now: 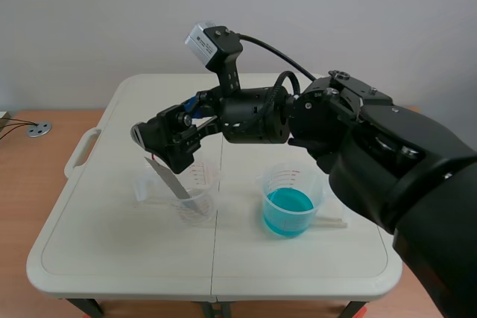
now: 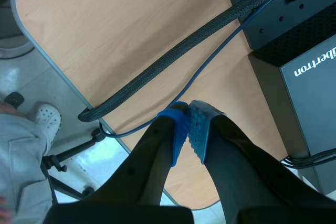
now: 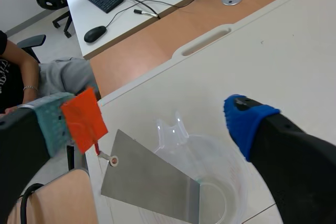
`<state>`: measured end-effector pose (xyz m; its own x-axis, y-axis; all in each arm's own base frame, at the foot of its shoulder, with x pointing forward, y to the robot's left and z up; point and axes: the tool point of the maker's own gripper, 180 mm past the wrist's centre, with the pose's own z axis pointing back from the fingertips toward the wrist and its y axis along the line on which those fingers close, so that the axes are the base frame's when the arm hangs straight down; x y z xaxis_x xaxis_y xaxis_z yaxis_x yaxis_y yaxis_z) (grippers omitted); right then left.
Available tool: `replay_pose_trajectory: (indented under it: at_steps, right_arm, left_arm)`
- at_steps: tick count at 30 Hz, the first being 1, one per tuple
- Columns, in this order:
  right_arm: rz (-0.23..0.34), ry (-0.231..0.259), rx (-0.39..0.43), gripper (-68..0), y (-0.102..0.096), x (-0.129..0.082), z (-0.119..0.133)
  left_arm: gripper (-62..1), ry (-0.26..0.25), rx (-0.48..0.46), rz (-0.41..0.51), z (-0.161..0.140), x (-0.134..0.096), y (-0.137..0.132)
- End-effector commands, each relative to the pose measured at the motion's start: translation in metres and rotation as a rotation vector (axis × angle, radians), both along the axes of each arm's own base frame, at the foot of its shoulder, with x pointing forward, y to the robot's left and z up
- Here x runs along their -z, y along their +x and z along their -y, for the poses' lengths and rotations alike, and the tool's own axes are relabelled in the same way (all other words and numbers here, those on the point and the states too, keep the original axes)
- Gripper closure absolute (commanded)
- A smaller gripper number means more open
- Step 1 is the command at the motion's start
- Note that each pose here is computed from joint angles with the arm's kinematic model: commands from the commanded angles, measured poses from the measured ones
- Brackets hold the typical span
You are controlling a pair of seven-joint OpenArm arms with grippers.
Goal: Hold the metal plate by the orange handle, dip it into the blue solution, take it out and point at it, then put the plate back in the beaker on the left.
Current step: 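Put the plate into the left beaker, then return to the home posture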
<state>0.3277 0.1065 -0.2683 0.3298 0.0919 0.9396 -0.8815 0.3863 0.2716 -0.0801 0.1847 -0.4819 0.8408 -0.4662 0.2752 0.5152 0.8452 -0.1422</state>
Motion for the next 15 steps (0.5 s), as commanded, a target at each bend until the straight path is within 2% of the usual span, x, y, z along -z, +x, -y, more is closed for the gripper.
replay_pose_trajectory:
  at_steps: [1,6,12,15]
  right_arm:
    - [0.026,0.039,0.004,-62.6,0.004,-0.015,-0.003]
    - [0.027,0.025,0.021,-62.6,0.008,-0.011,0.002]
    - [0.015,-0.009,0.15,-62.6,0.029,-0.004,0.022]
    - [0.019,-0.01,0.192,-62.6,0.037,-0.005,0.03]
  left_arm:
    - [-3.2,0.002,0.0,-0.002,-0.002,-0.001,-0.002]
    - [-3.2,0.002,0.0,-0.002,-0.002,-0.001,-0.001]
    - [-3.2,0.002,0.0,-0.002,-0.002,-0.001,-0.001]
    - [-3.2,0.002,0.0,-0.002,-0.002,-0.001,-0.001]
